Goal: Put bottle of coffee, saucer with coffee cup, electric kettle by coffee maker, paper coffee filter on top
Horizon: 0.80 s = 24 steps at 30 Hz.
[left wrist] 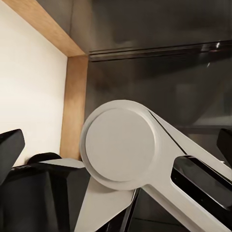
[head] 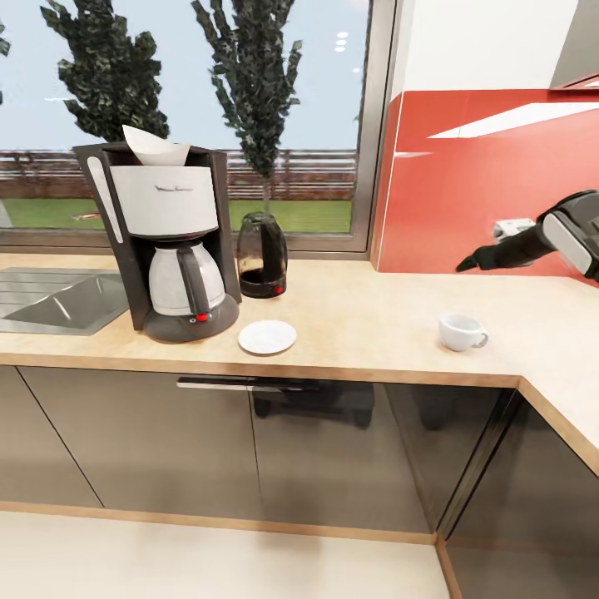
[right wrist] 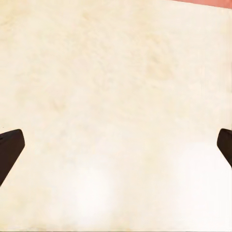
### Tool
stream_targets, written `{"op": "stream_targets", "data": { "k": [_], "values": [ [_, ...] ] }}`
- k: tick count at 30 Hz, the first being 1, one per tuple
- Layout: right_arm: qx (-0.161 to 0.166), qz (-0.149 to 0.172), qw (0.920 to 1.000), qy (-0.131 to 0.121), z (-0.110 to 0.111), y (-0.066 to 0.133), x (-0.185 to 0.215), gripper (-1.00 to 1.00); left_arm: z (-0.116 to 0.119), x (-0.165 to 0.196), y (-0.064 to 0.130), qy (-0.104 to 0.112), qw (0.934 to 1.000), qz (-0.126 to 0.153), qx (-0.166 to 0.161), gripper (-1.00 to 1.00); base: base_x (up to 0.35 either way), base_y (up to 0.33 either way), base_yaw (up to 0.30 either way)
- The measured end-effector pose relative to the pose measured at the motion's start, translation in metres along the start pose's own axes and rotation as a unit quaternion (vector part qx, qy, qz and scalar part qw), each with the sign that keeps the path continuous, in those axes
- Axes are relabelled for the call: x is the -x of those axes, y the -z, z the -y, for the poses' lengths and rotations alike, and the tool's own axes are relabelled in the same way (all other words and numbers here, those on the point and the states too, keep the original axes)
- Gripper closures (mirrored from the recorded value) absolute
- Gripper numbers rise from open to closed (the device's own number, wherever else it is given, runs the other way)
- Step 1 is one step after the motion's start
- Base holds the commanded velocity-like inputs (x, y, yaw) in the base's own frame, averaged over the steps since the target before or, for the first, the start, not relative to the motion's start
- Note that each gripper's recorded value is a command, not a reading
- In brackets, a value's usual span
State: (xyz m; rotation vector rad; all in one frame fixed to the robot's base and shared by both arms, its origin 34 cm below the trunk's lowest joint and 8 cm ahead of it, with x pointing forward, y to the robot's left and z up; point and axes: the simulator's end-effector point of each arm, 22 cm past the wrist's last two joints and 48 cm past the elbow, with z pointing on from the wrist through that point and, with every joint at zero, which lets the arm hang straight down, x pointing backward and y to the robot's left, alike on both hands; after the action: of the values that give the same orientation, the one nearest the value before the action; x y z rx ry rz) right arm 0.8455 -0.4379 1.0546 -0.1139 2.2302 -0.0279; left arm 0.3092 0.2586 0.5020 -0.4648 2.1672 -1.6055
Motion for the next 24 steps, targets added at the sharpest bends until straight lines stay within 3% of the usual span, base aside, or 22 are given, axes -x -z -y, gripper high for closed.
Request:
{"op": "stream_targets", "data": {
  "k": [3, 10, 24],
  "values": [
    [-0.004, -0.008, 1.0, -0.002, 0.015, 0.003, -0.01, -1.0, 0.0, 0.0, 0.0, 0.0, 1.0, 0.0, 0.0, -1.0, 0.0, 0.0, 0.0],
    [0.017, -0.076, 0.9962, 0.041, 0.03, 0.001, -0.06, -1.0, 0.0, 0.0, 0.0, 0.001, 1.0, 0.0, 0.0, -1.0, 0.0, 0.0, 0.0],
    [0.026, -0.094, 0.994, 0.05, 0.035, 0.004, -0.074, -1.0, 0.0, 0.0, 0.0, 0.001, 1.0, 0.0, 0.0, -1.0, 0.0, 0.0, 0.0]
  ]
}}
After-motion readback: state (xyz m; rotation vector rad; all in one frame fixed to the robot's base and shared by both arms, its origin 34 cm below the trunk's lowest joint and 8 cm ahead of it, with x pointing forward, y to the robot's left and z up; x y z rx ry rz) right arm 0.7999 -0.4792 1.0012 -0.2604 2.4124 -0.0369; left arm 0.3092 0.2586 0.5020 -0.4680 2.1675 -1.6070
